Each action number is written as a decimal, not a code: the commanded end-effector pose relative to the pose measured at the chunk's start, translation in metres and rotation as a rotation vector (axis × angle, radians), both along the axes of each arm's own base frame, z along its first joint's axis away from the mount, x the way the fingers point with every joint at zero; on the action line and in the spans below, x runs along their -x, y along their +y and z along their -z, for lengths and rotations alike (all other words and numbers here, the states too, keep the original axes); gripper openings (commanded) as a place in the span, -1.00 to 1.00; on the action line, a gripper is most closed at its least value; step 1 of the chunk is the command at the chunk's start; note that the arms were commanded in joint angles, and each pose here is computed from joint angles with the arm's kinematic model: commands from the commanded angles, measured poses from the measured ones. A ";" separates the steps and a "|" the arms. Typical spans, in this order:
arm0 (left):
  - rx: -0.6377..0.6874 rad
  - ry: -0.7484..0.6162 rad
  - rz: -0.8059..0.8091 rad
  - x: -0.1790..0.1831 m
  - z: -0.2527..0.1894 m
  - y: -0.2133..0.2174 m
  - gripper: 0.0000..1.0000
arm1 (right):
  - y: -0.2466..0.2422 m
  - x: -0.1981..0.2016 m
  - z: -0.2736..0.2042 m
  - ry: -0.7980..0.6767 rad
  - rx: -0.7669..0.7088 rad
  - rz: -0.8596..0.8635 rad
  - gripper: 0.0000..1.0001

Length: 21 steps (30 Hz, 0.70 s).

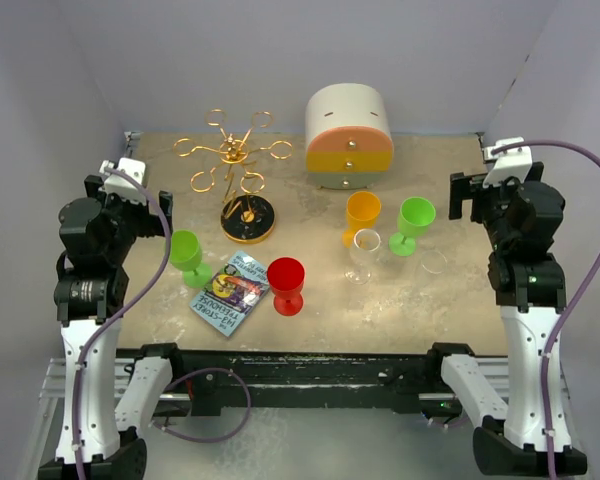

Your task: Place the wine glass upside down on the wine glass rack

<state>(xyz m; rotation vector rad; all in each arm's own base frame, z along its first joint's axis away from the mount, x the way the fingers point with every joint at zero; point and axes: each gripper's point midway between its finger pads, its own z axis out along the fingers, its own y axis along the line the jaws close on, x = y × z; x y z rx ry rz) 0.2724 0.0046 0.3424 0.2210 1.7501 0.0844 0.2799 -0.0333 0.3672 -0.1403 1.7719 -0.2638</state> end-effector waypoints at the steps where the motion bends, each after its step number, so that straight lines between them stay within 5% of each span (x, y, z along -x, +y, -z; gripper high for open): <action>1: -0.018 -0.061 0.010 -0.006 -0.012 0.002 0.98 | 0.003 -0.002 -0.033 -0.103 0.009 -0.010 1.00; 21: -0.030 -0.093 0.047 -0.013 -0.019 -0.002 0.98 | 0.003 -0.008 -0.053 -0.144 0.024 -0.013 1.00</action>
